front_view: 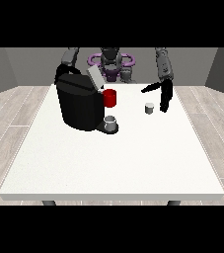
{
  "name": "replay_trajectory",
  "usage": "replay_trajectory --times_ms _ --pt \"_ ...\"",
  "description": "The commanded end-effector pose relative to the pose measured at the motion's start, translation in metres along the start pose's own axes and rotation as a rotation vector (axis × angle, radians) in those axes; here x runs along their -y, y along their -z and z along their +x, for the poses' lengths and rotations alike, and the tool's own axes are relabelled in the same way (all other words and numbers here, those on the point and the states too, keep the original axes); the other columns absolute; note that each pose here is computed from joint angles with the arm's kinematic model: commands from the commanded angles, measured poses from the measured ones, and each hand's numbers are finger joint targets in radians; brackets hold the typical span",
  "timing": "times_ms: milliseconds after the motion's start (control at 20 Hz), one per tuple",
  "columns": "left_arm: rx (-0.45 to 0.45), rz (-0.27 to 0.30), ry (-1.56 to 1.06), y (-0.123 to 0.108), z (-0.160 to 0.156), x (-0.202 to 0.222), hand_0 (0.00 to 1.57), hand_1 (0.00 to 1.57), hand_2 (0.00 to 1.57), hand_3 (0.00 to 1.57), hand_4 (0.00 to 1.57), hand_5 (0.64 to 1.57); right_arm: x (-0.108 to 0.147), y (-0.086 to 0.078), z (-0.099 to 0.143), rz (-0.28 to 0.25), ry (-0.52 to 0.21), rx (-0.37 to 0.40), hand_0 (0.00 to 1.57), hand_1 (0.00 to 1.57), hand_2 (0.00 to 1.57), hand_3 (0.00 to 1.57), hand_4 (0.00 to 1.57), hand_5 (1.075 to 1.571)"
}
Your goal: Insert the coffee pod into the coffee machine and close the lid
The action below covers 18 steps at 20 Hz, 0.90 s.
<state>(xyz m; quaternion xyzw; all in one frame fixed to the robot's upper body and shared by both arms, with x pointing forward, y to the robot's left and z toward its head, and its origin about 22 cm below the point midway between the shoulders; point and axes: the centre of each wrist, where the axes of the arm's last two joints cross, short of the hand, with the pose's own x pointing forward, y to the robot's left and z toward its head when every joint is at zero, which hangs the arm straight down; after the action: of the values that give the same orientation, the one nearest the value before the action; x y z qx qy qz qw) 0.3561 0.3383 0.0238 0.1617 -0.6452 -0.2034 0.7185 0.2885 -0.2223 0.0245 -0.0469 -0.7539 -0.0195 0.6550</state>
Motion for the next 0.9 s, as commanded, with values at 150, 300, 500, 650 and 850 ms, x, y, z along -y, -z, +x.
replay_trajectory --times_ms 150,300,500,650,850 --pt "-0.107 -0.044 0.067 0.000 -0.019 0.022 0.65 0.65 0.72 0.35 0.00 1.571 0.007 0.004 -0.010 -0.041 -0.019 -0.090 0.00 0.00 0.00 0.00 0.41 1.571" --pt "-0.086 0.035 0.111 0.000 -0.027 -0.020 0.76 0.76 0.82 0.51 0.00 1.571 -0.021 0.000 0.007 0.028 -0.031 -0.015 0.00 0.00 0.00 0.00 0.39 1.571" --pt "-0.101 -0.032 0.246 0.007 -0.020 0.000 0.58 0.58 0.72 0.47 0.00 1.571 -0.011 0.022 0.017 -0.001 -0.005 -0.022 0.00 0.00 0.00 0.00 0.43 1.571" --pt "-0.056 -0.017 0.274 0.004 -0.031 0.002 0.54 0.54 0.69 0.44 0.00 1.571 -0.024 0.006 0.007 0.022 -0.010 -0.020 0.00 0.00 0.00 0.00 0.45 1.571" --pt "-0.041 0.032 0.332 0.013 -0.018 -0.016 0.67 0.67 0.81 0.55 0.00 1.571 -0.024 0.008 0.006 0.008 -0.035 0.004 0.00 0.00 0.00 0.00 0.52 1.571"
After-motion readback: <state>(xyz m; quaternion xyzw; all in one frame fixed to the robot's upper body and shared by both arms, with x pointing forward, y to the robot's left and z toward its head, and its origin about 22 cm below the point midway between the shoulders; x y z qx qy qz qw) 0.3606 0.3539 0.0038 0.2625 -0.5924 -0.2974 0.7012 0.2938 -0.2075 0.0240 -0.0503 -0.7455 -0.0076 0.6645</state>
